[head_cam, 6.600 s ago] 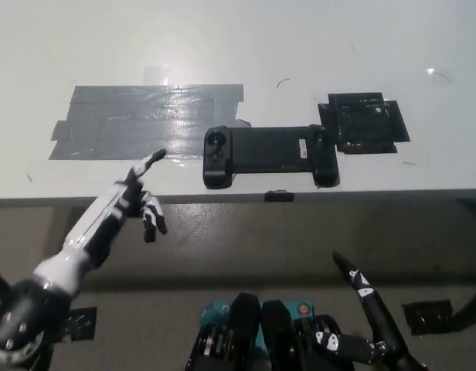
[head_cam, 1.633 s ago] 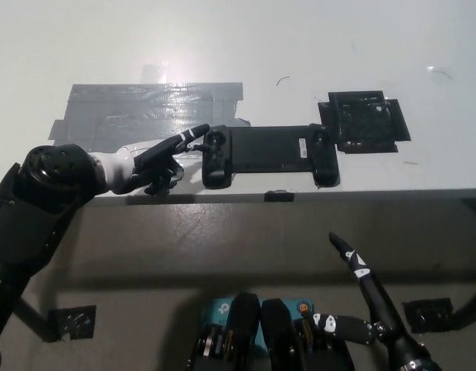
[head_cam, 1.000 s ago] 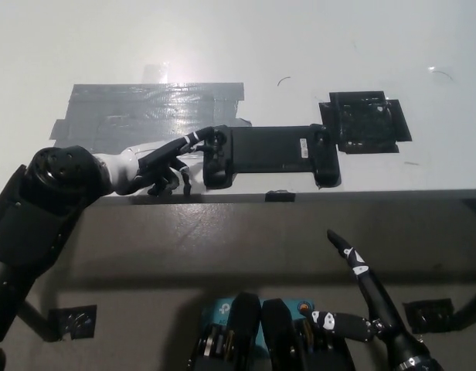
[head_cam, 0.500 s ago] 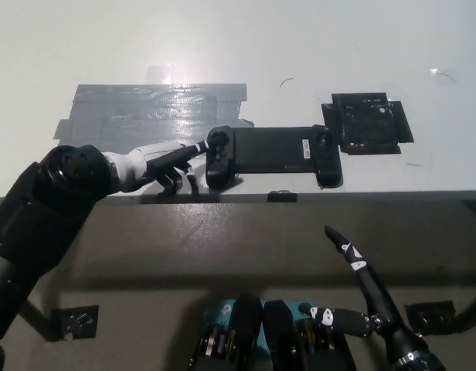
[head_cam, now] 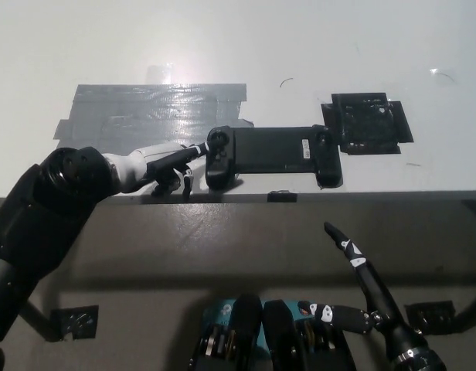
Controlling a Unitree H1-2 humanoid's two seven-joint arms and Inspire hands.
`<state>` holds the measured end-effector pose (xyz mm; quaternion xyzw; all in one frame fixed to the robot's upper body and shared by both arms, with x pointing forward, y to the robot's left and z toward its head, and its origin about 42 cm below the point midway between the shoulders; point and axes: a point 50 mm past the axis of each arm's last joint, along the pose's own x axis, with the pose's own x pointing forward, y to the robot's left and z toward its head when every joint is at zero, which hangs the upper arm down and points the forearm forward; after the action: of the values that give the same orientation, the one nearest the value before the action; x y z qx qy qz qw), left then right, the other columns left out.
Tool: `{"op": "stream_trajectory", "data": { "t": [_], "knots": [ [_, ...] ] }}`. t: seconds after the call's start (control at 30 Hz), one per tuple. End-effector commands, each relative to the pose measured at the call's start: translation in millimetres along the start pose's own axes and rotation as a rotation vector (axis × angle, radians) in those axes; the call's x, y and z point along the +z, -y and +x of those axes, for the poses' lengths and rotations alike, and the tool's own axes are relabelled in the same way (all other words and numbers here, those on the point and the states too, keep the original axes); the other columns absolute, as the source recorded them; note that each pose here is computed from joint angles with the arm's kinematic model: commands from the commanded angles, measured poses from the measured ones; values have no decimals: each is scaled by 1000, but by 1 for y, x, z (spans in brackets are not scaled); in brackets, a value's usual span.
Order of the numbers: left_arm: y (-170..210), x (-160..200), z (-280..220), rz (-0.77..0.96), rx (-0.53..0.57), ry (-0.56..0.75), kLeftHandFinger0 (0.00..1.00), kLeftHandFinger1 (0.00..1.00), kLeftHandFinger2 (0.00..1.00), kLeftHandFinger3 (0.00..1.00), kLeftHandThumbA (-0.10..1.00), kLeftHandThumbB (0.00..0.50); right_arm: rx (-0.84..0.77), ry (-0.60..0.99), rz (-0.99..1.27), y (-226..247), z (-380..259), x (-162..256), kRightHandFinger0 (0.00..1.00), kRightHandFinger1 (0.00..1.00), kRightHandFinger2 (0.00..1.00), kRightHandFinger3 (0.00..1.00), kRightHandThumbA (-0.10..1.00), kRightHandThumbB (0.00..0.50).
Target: A controller is being placed at the center of the desk near the left hand and the robot uses its left hand's index finger to press a button at the left area of the controller
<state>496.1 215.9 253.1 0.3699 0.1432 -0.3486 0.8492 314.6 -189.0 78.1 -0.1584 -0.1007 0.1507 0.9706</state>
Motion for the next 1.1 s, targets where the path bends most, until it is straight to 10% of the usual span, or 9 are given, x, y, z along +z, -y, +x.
{"op": "stream_trajectory", "data": {
  "t": [0.0, 0.3, 0.47, 0.6, 0.63, 0.8, 1.07],
  "knots": [
    [41, -45, 10, -24, -144, -159, 0, 0, 206, 1000, 1000, 450, -7, 47, -3, 8, 8, 9, 1000, 1000, 1000, 1000, 1000, 234],
    [9, -5, -12, -75, -92, 31, 27, 128, 431, 1000, 1000, 475, -5, 49, -8, 9, 9, 10, 1000, 1000, 1000, 1000, 1000, 233],
    [-21, 36, -48, -143, -59, 281, 144, 57, 278, 1000, 1000, 491, 3, 49, -13, 8, 9, 9, 1000, 1000, 1000, 1000, 1000, 228],
    [-42, 61, -84, -191, -25, 474, 0, 0, 126, 1000, 1000, 490, 7, 36, -7, 6, 6, 7, 1000, 1000, 1000, 1000, 1000, 229],
    [-47, 67, -93, -205, -8, 518, 0, 49, 225, 1000, 1000, 414, 7, 36, -8, 6, 6, 7, 1000, 1000, 1000, 1000, 1000, 227],
    [-68, 80, -148, -218, 66, 674, 0, 34, 276, 1000, 1000, 426, 7, 37, -2, 5, 5, 6, 1000, 1000, 1000, 1000, 1000, 230],
    [-4, 36, -163, -311, 111, 701, 29, 80, 332, 1000, 1000, 402, 19, 23, 6, -1, -6, 0, 1000, 1000, 1000, 1000, 1000, 227]
  ]
}}
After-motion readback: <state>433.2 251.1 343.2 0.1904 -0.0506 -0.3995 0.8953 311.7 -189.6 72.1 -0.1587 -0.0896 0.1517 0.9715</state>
